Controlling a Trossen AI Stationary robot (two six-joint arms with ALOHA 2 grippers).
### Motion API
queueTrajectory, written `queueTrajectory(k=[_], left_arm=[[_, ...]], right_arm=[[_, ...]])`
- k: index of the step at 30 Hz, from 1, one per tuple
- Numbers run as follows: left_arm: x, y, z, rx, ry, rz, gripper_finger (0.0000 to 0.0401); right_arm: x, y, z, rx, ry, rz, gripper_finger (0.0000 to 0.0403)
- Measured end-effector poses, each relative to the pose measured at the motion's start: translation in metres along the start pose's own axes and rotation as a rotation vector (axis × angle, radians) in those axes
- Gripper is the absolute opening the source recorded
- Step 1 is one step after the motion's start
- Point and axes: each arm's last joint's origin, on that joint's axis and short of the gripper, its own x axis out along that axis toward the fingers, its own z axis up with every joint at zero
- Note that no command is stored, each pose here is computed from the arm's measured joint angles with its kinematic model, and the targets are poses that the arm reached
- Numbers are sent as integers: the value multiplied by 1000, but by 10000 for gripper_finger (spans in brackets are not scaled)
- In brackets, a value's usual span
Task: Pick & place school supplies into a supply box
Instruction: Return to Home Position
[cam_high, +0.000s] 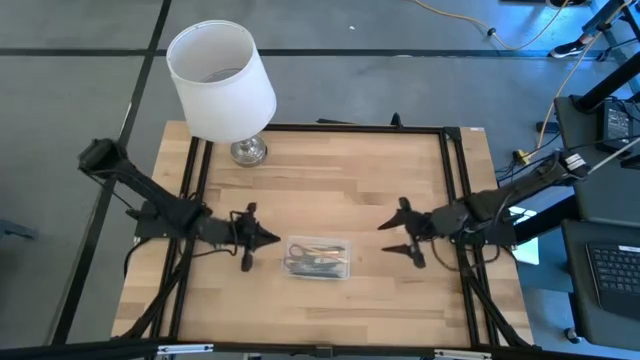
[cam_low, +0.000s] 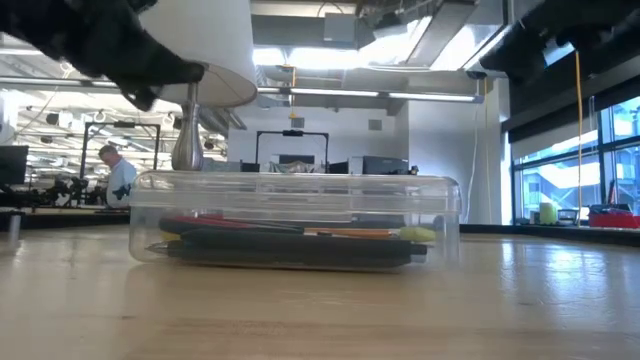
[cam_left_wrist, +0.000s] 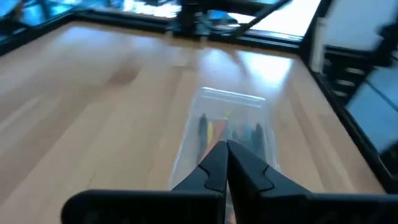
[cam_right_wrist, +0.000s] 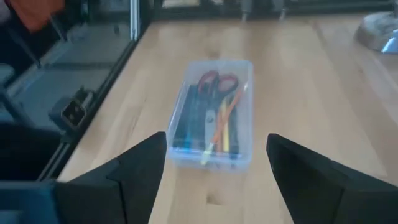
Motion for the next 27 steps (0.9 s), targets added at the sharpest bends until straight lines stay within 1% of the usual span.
queueTrajectory(k=[2, 4, 9, 12, 16, 19, 24, 27], left_arm=[[0, 11, -4, 53, 0, -67, 3], [-2, 22, -9, 66, -8, -82, 3], [-18, 48, -22, 40, -72, 8, 3], [-30, 57, -29, 2, -134, 45, 3], [-41, 65, -38, -30, -194, 36, 3], [-46, 68, -40, -33, -241, 40, 3], [-52, 72, -41, -17, -247, 60, 3], [-55, 74, -41, -11, -257, 80, 3]], right_arm=[[-7, -6, -10, 22, -25, -4, 282], [-12, -12, -20, 46, -30, -13, 282], [-20, -24, -44, 77, -59, -35, 282], [-23, -30, -55, 77, -114, -38, 282], [-31, -36, -66, 89, -179, -43, 282], [-33, -41, -79, 102, -222, -50, 282], [-35, -46, -97, 120, -302, -48, 282], [-36, -49, -104, 121, -310, -55, 282]])
